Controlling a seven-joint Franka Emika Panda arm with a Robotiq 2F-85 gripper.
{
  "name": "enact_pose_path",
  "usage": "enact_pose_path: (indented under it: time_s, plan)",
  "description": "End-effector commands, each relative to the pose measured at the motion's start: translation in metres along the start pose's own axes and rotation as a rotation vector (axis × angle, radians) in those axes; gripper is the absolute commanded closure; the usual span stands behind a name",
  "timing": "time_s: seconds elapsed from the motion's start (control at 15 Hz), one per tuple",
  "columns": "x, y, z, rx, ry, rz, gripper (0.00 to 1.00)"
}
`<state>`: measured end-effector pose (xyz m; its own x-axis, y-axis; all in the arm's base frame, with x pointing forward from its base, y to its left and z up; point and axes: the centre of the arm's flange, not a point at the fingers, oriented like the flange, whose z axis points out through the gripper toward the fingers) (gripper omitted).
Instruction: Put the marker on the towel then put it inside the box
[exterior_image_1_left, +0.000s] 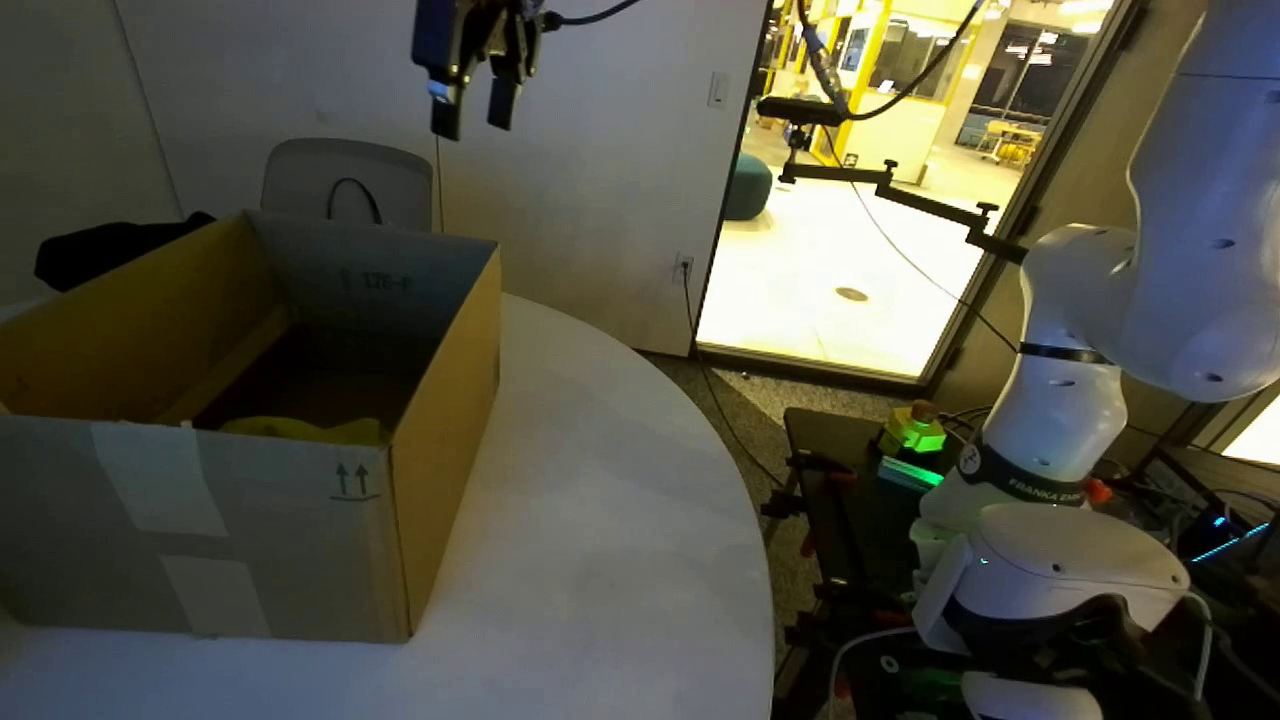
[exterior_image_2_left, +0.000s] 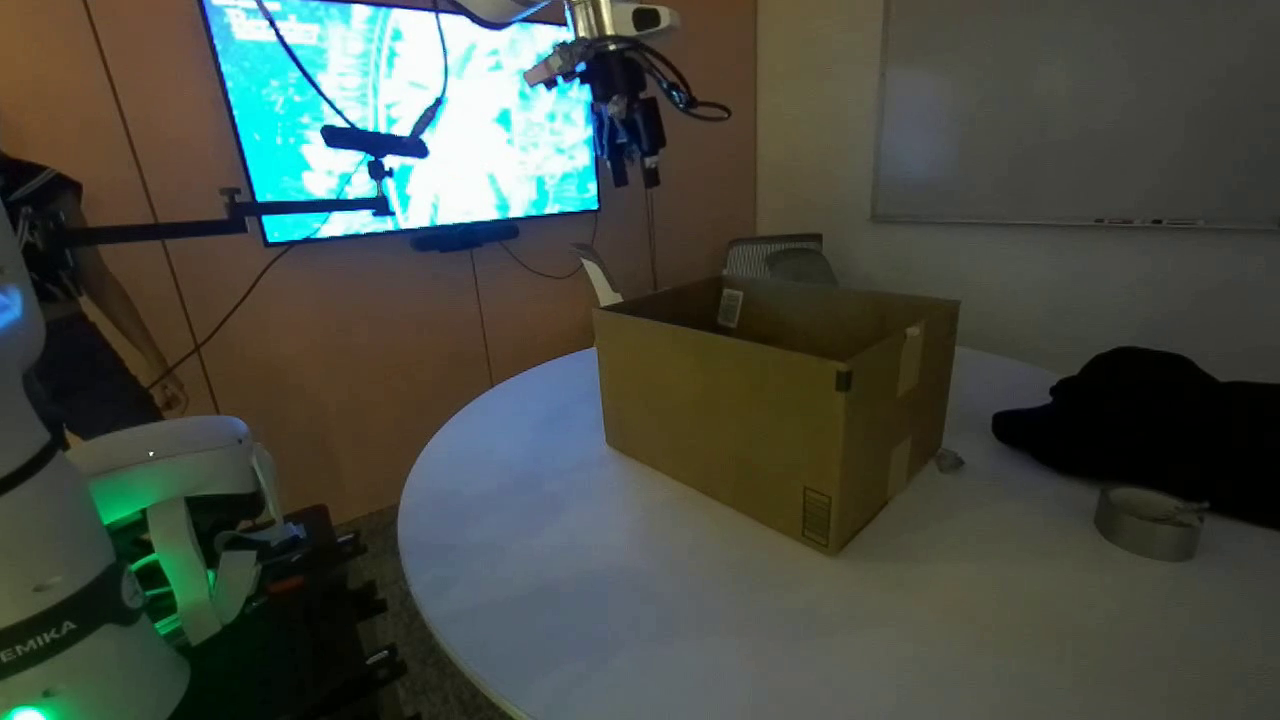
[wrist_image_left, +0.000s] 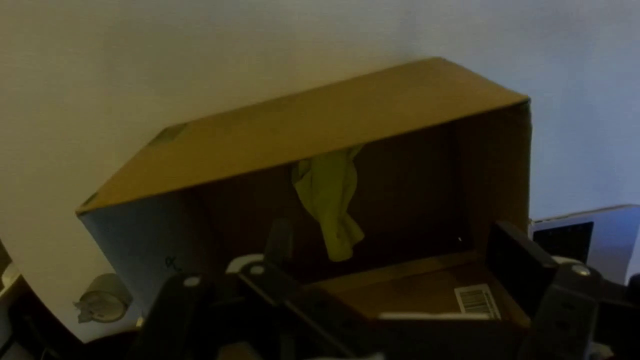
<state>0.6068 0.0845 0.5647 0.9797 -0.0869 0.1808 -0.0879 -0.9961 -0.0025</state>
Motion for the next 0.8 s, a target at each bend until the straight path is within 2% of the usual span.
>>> enact_pose_path:
  time_s: [0.0, 0.4, 0.67, 0.73]
  plan:
    - [-0.086, 0.021, -0.009, 0.044, -0.034, 0.002, 0.0]
    - [-0.183, 0.036, 0.0, 0.043, -0.087, -0.022, 0.0]
    - [-0.251, 0.049, 0.026, 0.013, -0.056, -0.056, 0.0]
    - [-0.195, 0.037, 0.017, 0.008, -0.122, -0.028, 0.0]
